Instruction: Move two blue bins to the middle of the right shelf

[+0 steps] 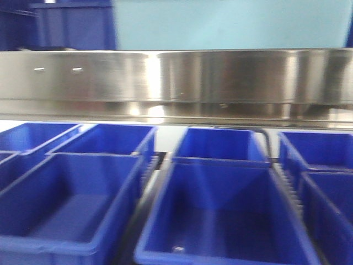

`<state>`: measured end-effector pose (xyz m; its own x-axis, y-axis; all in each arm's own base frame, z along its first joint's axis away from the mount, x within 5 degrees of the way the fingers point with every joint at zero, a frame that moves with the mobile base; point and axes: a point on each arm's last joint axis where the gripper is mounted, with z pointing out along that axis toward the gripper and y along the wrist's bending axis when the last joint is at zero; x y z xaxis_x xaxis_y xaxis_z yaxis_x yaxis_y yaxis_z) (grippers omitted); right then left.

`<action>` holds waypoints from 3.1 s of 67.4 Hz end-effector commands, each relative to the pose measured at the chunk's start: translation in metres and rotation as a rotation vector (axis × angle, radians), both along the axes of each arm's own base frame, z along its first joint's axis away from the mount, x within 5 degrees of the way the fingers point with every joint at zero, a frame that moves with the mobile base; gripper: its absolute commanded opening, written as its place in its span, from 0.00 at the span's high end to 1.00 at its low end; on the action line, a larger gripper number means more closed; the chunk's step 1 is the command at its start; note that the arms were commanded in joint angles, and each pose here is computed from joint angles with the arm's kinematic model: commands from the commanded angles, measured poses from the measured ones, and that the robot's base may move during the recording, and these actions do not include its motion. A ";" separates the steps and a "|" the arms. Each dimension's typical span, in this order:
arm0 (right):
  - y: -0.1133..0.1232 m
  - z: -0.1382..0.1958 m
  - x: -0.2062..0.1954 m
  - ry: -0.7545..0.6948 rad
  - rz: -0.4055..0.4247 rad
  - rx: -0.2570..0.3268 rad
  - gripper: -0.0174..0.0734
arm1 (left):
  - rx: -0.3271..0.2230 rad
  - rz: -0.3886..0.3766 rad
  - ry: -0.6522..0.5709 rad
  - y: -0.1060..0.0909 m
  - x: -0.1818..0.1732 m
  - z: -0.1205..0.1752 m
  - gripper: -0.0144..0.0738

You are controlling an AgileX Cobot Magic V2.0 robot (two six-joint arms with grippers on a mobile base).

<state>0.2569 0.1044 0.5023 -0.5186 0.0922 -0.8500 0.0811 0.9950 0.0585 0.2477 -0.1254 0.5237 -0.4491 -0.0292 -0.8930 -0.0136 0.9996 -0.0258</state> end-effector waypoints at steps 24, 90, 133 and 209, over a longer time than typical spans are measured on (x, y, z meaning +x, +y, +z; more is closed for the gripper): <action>-0.003 0.008 -0.001 -0.060 -0.005 -0.019 0.99 | -0.011 -0.027 -0.056 0.000 -0.004 0.009 0.96; 0.003 0.016 0.004 -0.160 0.052 0.010 0.99 | 0.018 -0.006 -0.084 0.003 -0.003 0.011 0.96; 0.003 0.016 0.004 -0.167 0.055 0.012 0.99 | 0.015 -0.012 -0.095 0.002 -0.002 0.012 0.96; 0.015 0.012 -0.002 -0.196 0.019 -0.025 0.99 | -0.028 -0.106 -0.127 -0.009 0.001 -0.004 0.96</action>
<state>0.2564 0.1110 0.5094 -0.4192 0.0639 -0.9057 0.0879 0.9957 0.0295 0.2523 -0.1285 0.5173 -0.3936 0.0039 -0.9193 0.0203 0.9998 -0.0045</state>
